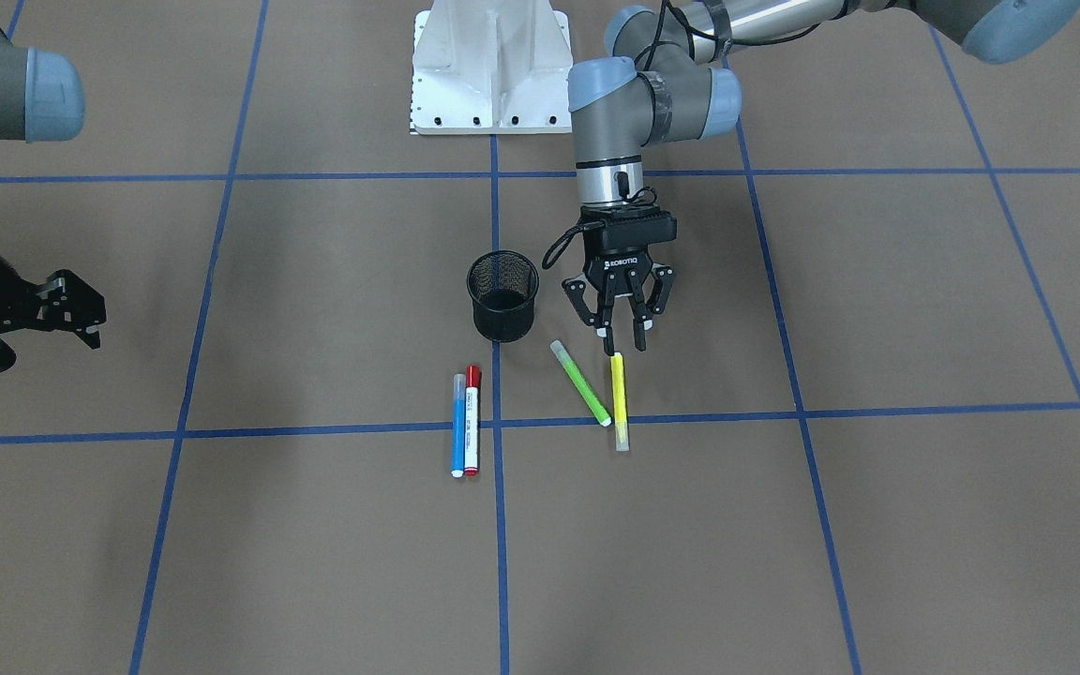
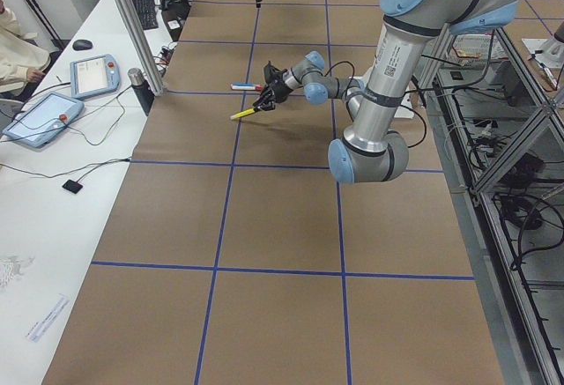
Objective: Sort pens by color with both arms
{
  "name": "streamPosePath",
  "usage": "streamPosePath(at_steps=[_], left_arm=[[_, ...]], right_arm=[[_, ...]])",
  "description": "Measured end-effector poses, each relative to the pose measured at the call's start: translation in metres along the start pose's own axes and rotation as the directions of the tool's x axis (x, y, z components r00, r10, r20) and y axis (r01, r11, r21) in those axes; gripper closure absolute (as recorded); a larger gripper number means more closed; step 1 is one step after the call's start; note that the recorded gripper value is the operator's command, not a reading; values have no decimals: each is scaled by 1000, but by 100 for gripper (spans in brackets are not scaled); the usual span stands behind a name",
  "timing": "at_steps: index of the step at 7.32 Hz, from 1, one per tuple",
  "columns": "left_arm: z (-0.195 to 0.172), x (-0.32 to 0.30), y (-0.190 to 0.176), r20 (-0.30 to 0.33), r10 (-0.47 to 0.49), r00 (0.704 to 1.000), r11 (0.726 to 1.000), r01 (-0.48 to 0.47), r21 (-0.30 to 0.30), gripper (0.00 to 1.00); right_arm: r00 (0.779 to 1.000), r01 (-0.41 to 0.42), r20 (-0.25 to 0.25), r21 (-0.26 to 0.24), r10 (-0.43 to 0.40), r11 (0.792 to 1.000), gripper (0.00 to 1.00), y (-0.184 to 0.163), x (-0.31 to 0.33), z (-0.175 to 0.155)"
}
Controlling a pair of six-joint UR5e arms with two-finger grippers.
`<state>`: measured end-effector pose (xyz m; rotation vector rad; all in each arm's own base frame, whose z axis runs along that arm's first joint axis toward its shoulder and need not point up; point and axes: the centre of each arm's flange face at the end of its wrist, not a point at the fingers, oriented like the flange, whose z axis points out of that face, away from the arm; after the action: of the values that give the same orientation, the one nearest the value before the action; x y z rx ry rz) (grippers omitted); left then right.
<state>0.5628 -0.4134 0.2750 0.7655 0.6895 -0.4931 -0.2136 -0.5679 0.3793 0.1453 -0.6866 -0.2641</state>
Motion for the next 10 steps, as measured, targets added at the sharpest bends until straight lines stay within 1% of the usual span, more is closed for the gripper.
streamPosePath(at_steps=[2,3,4,5,6,7,8,10], left_arm=[[-7,3,-6,-15,33,999,999,-33,0,1],[-19,7,-16,-35,49,998,999,-49,1,1],[-37,10,-30,-61,69,996,998,-70,-7,1],[-58,12,-49,-84,87,993,995,-90,-37,1],[-78,10,-73,-98,90,991,991,-100,-94,1],[-94,4,-98,-105,87,991,981,-104,-164,1],[-107,-4,-124,-109,86,990,967,-110,-231,1],[-114,-23,-172,-100,83,992,930,-113,-349,1]], right_arm=[[1000,-3,0,2,3,1000,1,0,2,-2],[1000,-4,0,5,4,1000,1,-1,3,-3],[1000,-6,0,11,6,1000,1,-1,4,-6],[1000,-10,-1,17,10,1000,1,-1,7,-10],[1000,-14,-3,24,14,1000,1,-1,10,-13],[1000,-16,-4,32,16,999,1,0,12,-17],[1000,-19,-7,41,19,999,1,0,15,-22],[999,-35,-12,49,35,998,1,0,21,-26]])
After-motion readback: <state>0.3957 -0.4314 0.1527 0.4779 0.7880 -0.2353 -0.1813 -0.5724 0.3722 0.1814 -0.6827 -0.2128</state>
